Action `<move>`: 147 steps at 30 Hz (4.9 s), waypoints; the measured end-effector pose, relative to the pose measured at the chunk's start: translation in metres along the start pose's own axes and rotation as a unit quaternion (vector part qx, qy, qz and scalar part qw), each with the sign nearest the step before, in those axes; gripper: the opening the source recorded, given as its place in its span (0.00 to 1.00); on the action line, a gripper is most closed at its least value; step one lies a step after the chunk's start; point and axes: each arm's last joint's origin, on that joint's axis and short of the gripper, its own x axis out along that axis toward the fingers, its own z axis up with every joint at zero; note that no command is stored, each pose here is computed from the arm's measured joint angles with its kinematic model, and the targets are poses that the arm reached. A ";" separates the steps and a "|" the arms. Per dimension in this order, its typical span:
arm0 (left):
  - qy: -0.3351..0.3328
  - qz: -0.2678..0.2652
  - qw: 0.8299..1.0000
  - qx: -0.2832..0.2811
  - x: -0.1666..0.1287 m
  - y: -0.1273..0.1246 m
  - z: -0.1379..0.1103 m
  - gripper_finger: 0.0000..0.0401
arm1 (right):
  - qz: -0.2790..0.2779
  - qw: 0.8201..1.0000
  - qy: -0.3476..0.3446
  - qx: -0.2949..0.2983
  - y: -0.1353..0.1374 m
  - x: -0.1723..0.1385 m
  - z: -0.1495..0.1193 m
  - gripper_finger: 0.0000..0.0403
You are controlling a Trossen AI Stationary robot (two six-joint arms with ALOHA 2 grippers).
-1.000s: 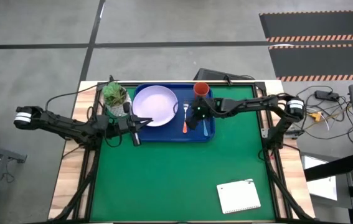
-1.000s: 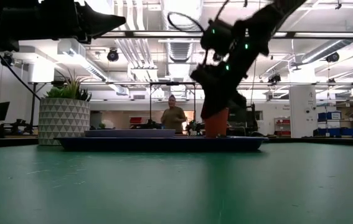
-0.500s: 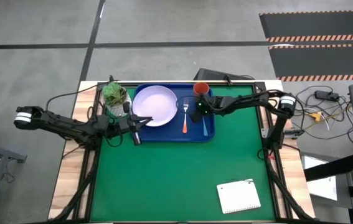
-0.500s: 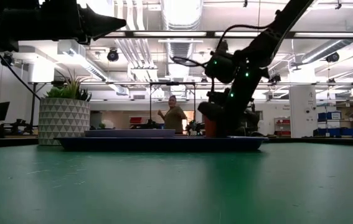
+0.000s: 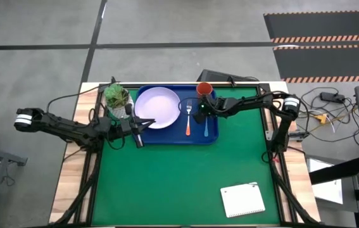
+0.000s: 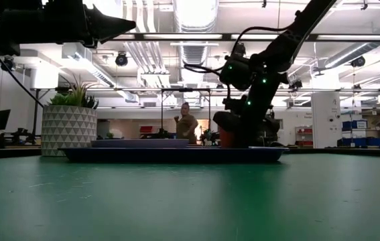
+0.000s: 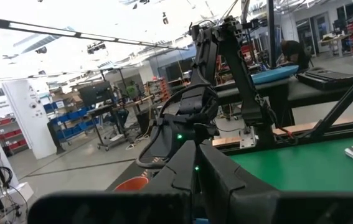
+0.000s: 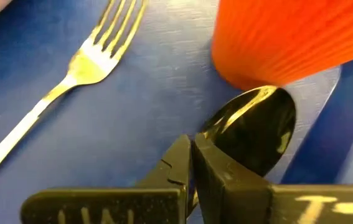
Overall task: Pick and place plate/cup/fork/spoon on tray
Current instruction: Put the blue spoon on the blue serving tray to the right of the orange fork, then return to Home Position
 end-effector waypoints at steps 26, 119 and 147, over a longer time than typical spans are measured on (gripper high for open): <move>0.015 0.001 1.000 0.004 -0.001 -0.001 -0.003 0.00 | -0.019 0.998 0.020 -0.058 0.046 -0.060 -0.030 0.02; 0.104 -0.108 0.981 -0.120 -0.082 0.011 -0.026 0.00 | 0.467 0.725 -0.452 -0.229 -0.076 -0.206 -0.130 0.02; 0.142 -0.116 0.977 -0.105 -0.080 0.004 -0.044 0.00 | 0.347 0.732 -0.516 -0.279 -0.096 -0.209 -0.144 0.02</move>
